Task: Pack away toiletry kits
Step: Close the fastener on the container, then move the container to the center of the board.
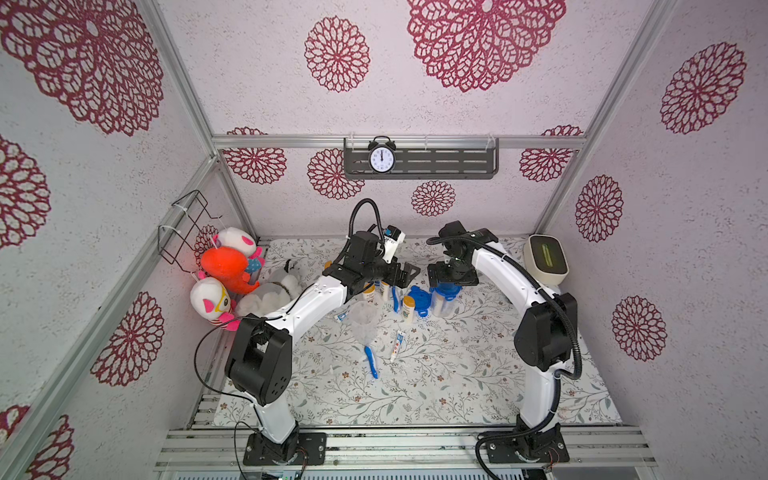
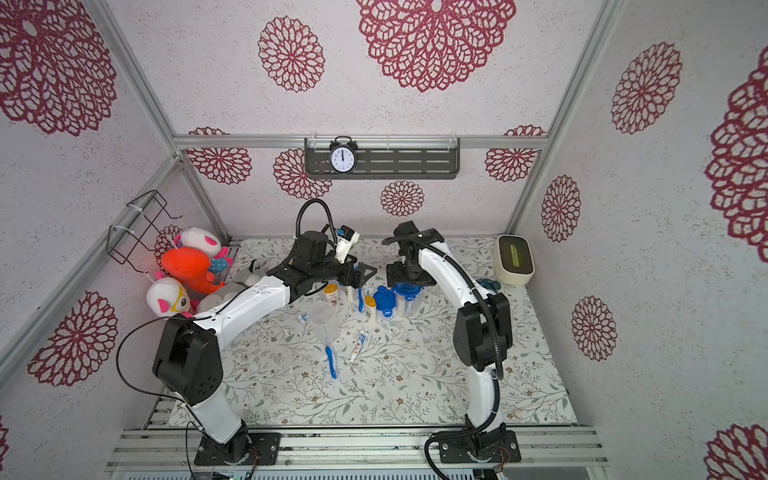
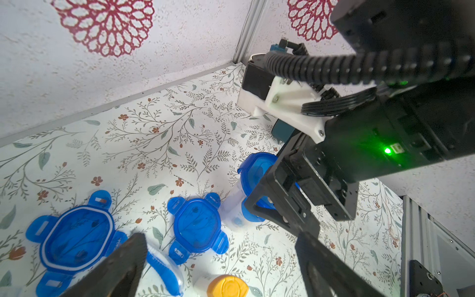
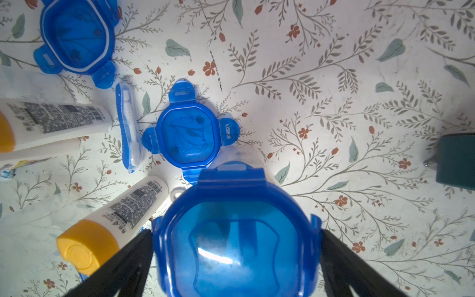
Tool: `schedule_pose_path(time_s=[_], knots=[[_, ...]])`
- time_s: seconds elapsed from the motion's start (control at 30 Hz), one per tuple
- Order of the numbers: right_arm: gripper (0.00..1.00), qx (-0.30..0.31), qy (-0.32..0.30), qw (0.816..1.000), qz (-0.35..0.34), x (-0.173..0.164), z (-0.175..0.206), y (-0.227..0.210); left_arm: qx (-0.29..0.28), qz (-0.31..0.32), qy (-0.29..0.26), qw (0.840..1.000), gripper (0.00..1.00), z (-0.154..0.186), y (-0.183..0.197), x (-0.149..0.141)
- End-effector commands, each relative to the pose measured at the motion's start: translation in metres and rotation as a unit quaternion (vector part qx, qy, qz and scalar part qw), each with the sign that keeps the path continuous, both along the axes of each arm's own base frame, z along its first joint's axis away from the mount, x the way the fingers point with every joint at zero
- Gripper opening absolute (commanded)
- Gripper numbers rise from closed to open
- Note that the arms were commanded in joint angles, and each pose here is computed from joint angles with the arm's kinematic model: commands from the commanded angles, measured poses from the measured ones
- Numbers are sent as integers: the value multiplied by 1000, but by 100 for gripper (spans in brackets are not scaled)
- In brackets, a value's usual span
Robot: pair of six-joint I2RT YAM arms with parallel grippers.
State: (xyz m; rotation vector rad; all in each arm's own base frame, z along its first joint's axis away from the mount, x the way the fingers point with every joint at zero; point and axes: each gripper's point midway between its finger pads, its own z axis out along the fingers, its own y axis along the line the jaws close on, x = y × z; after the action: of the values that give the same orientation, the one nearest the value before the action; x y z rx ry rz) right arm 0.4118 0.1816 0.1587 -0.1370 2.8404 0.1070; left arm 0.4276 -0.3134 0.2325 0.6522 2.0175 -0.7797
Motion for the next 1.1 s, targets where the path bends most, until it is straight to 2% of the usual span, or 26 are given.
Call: schedule_pose_path(time_s=[0.0,0.17,0.2,0.3,0.37,0.47,0.6,0.7,0.9,1.07], knots=[[94,-13,8,1000,-9,-1,-9,-3,-11,3,-10,1000,95,9,3,2],[79,-9,13,1000,-6,-4,-10,-1,-12,6,-8,1000,94,8,6,3],[79,-10,13,1000,-6,-4,-10,-2,-13,6,-8,1000,94,8,6,3],[95,-18,2,1000,-9,-2,-4,-5,-14,7,-8,1000,94,8,7,5],[98,-25,-5,1000,-7,-1,-2,-8,-14,7,-8,1000,94,8,6,5],[96,-38,-7,999,-4,0,-3,-11,-15,7,-8,1000,94,9,6,6],[87,-52,-22,998,-9,3,2,-19,-15,8,-7,1000,94,9,6,5],[84,-59,-30,998,-17,3,10,-30,-16,8,-7,1000,94,10,6,6],[82,-53,-45,996,-49,1,26,-64,-19,9,-7,1000,93,12,5,7],[82,-36,-43,995,-83,-5,24,-96,-20,9,-6,1000,93,11,5,8]])
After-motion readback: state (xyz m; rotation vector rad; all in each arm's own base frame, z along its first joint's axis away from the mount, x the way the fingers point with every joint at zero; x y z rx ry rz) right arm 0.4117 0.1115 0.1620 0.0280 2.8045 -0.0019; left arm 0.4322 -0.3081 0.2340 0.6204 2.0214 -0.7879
